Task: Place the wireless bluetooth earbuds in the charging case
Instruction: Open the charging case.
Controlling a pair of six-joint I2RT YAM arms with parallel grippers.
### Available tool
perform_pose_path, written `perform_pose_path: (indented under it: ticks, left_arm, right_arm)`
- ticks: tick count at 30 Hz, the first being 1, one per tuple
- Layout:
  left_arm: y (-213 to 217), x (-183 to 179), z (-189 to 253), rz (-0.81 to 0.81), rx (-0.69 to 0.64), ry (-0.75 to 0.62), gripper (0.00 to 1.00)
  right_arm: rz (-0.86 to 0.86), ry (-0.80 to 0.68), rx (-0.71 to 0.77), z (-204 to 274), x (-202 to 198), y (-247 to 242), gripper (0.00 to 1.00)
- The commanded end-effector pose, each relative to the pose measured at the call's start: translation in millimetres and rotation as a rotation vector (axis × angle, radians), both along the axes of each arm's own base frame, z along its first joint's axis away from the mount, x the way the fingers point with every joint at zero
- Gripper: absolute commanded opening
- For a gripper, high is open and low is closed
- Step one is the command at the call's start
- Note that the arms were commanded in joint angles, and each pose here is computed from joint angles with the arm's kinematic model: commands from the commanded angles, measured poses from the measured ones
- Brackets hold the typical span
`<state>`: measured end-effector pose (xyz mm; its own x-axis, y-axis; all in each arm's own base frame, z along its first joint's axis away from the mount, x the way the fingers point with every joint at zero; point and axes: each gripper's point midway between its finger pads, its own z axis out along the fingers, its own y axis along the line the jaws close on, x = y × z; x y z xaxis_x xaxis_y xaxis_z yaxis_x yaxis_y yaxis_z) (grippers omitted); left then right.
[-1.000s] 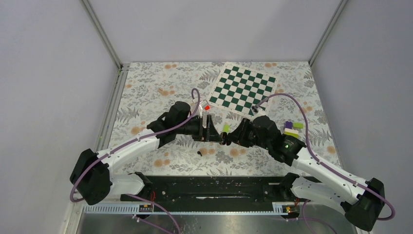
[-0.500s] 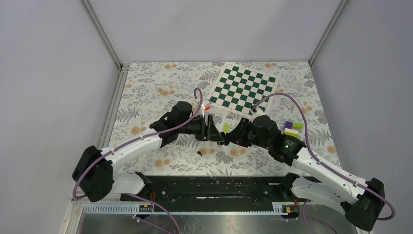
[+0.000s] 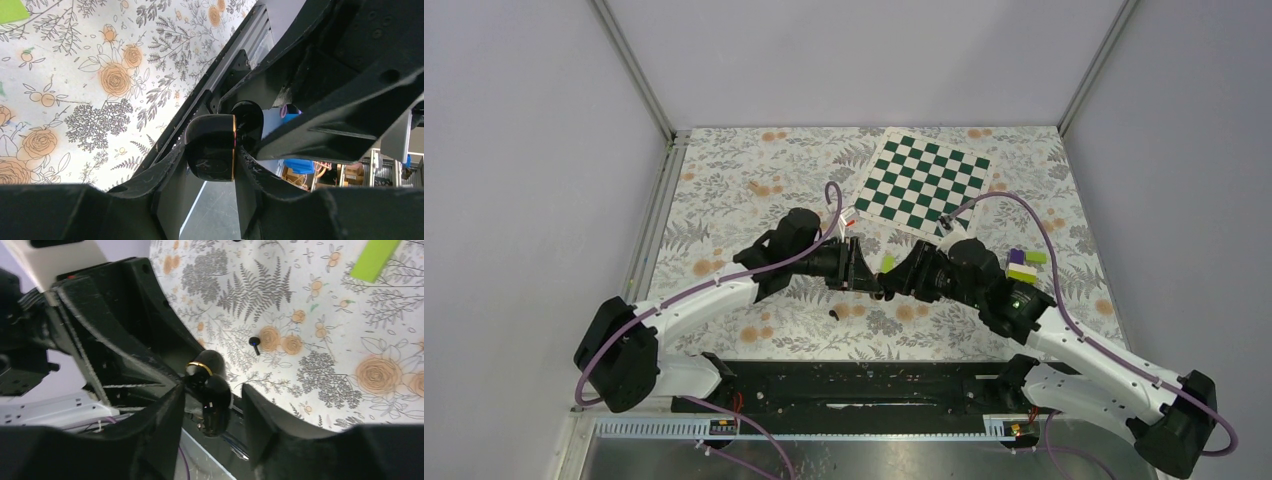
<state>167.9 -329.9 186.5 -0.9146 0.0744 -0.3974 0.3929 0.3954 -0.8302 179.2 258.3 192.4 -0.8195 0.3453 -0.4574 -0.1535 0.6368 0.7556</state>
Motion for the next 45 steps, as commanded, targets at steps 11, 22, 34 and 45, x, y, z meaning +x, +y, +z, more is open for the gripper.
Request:
perform_pose_path:
  ticks: [11,22,34,45]
  left_arm:
    - [-3,-1,50,-0.079,-0.13,-0.078,0.25]
    - [7,-7,91,-0.129,-0.338,-0.036,0.23]
    - [13,-17,105,-0.183,-0.424,-0.01,0.21]
    - [14,-17,107,-0.185,-0.421,-0.017,0.21]
  right_arm:
    - [0.045,-0.28,0.152,61,-17,-18,0.93]
    - [0.119,-0.376,0.421,94,-30,-10,0.93]
    - [0.182,-0.449,0.692,124,-40,-13,0.83]
    - [0.253,-0.392,0.725,126,-38,3,0.7]
